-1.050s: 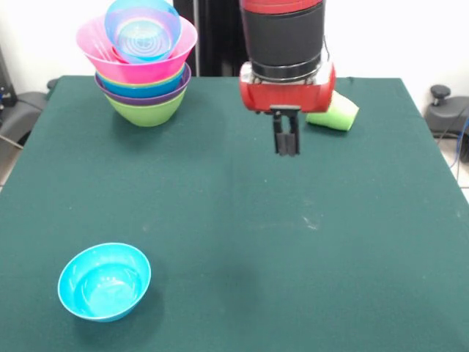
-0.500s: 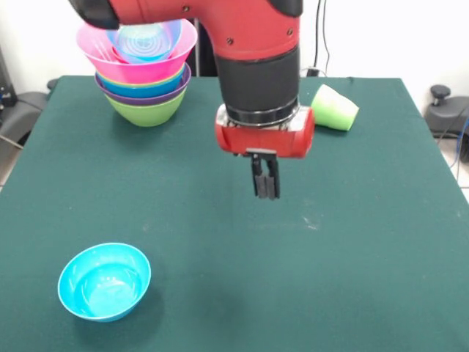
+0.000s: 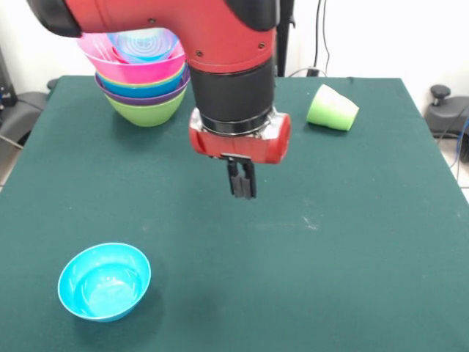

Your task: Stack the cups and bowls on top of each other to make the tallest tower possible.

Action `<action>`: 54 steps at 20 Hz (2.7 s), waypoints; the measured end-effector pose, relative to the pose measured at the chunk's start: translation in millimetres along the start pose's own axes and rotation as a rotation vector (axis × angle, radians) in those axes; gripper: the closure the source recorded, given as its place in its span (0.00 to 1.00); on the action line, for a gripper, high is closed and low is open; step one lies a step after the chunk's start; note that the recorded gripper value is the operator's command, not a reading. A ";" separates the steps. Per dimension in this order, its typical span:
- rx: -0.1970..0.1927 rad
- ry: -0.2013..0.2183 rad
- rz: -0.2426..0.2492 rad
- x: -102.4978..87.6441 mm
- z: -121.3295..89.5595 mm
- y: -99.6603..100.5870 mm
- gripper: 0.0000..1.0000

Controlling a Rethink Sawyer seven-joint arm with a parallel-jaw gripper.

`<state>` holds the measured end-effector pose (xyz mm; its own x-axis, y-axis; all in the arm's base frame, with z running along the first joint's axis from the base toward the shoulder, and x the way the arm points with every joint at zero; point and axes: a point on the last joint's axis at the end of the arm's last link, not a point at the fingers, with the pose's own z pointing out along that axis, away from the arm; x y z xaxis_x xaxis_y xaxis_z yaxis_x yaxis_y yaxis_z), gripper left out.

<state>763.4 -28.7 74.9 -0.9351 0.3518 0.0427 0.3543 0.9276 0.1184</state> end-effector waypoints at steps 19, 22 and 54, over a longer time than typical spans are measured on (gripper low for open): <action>-0.015 -0.011 -0.174 -71.8 -25.6 -66.9 0.00; -0.023 -0.007 -0.196 -79.5 -24.0 -70.5 0.00; -0.019 -0.187 -0.164 -182.4 32.9 -41.6 0.00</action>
<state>919.3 -127.3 29.5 -0.9629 0.2155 -0.1624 0.1961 0.9723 0.1274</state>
